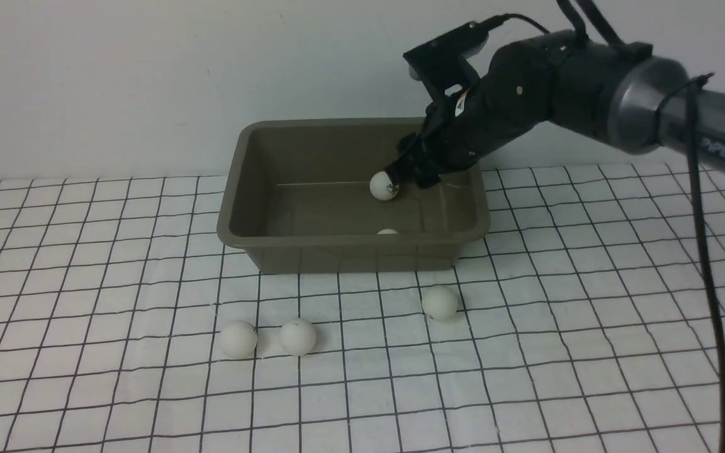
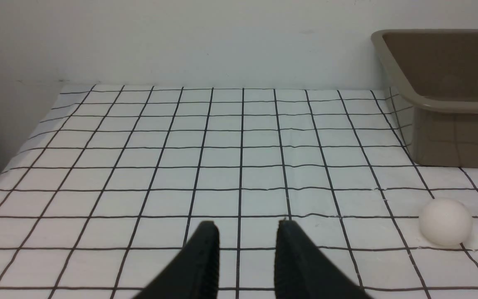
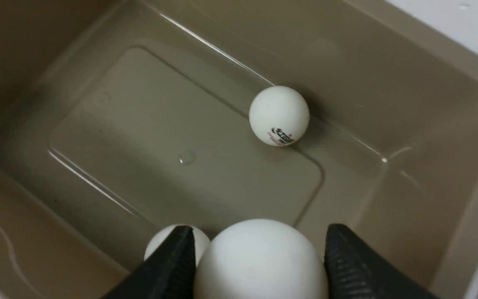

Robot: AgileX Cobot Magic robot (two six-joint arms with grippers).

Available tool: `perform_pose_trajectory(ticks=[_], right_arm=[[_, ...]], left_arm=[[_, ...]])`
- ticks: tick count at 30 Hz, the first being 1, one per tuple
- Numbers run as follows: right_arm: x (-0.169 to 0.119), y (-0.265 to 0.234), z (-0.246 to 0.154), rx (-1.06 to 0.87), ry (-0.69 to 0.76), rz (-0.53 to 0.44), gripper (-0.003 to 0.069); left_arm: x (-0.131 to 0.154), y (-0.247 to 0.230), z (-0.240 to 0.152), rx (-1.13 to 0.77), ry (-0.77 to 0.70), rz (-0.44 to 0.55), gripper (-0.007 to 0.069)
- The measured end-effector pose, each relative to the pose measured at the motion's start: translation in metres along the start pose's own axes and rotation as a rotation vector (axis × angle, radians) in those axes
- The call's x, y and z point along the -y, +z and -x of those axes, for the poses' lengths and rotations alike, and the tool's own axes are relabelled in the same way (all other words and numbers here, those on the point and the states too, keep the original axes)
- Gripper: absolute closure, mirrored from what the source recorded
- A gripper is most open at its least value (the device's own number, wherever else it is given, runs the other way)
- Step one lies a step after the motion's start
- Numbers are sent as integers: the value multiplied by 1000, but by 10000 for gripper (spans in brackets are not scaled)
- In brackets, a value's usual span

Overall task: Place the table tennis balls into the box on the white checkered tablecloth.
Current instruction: 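Release the ping pong ball into the bin and lift the gripper away, then reach for and grasp a ping pong ball on the table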

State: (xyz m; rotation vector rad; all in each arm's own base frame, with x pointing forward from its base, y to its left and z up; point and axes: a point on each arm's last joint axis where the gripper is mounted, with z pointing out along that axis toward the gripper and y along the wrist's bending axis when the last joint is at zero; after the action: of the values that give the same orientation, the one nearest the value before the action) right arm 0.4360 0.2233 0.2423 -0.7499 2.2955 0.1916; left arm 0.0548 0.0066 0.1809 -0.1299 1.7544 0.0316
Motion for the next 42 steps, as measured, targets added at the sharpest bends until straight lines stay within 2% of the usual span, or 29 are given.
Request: perform_pose_trajectory(ticks=[8,14,18,25,29,36,42], right_arm=[[-2,17,-8,-31,28,23,263],[-2,11,0,-11,30,24,260],[-1,-6,10,-32,26,35,260],[1,-73,27,-146,-23,30,260],[3,-92,22,-236,-50,4,260],[-2,-101,9,-270,-29,44,264],[-11,-136,-26,-306,-12,69,305]], left_arm=[[0,0,0,0,0,0,451],[0,0,0,0,0,0,451],[0,0,0,0,0,0,451],[0,0,0,0,0,0,451],[0,0,0,0,1,0,451],[0,0,0,0,1,0,451],[0,0,0,0,1,0,451]])
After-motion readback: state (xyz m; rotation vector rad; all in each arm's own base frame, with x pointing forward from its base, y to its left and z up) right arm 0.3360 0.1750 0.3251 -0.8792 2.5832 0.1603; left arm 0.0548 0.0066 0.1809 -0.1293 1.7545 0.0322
